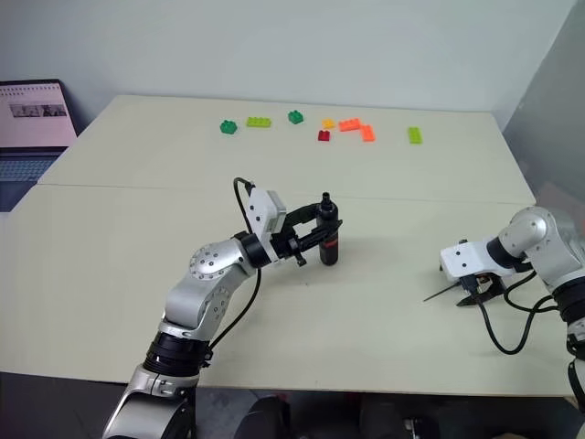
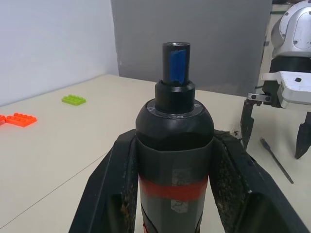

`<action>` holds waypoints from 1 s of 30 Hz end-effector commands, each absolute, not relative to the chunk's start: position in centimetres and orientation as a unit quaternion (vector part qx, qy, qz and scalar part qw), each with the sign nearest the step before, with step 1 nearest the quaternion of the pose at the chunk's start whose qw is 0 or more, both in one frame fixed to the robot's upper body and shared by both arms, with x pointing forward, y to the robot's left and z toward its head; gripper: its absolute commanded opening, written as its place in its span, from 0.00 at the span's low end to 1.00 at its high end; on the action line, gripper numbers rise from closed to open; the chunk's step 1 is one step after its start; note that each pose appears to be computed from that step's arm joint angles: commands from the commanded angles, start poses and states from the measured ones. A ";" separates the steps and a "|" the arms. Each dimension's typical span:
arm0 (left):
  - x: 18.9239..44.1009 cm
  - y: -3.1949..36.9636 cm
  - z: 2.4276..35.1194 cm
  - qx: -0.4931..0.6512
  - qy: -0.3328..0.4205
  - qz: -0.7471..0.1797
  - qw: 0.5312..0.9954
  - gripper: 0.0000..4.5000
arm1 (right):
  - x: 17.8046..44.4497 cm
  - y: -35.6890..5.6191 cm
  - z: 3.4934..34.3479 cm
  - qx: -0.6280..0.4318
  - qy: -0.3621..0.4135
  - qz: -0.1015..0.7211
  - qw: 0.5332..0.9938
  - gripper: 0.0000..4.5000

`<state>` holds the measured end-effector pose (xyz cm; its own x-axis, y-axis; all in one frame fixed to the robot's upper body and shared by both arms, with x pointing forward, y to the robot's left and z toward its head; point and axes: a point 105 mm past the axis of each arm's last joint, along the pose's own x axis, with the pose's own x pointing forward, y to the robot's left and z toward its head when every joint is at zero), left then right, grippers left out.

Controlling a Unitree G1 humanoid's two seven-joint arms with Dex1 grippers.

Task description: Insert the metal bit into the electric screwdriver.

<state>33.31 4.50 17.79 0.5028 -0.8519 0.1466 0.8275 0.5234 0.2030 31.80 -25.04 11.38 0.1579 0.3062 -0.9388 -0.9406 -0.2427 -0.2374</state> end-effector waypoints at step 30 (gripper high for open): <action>35.4 8.3 21.2 0.068 -0.189 -0.343 0.918 0.37 | 34.7 -19.0 21.8 -0.390 0.089 0.527 0.750 0.00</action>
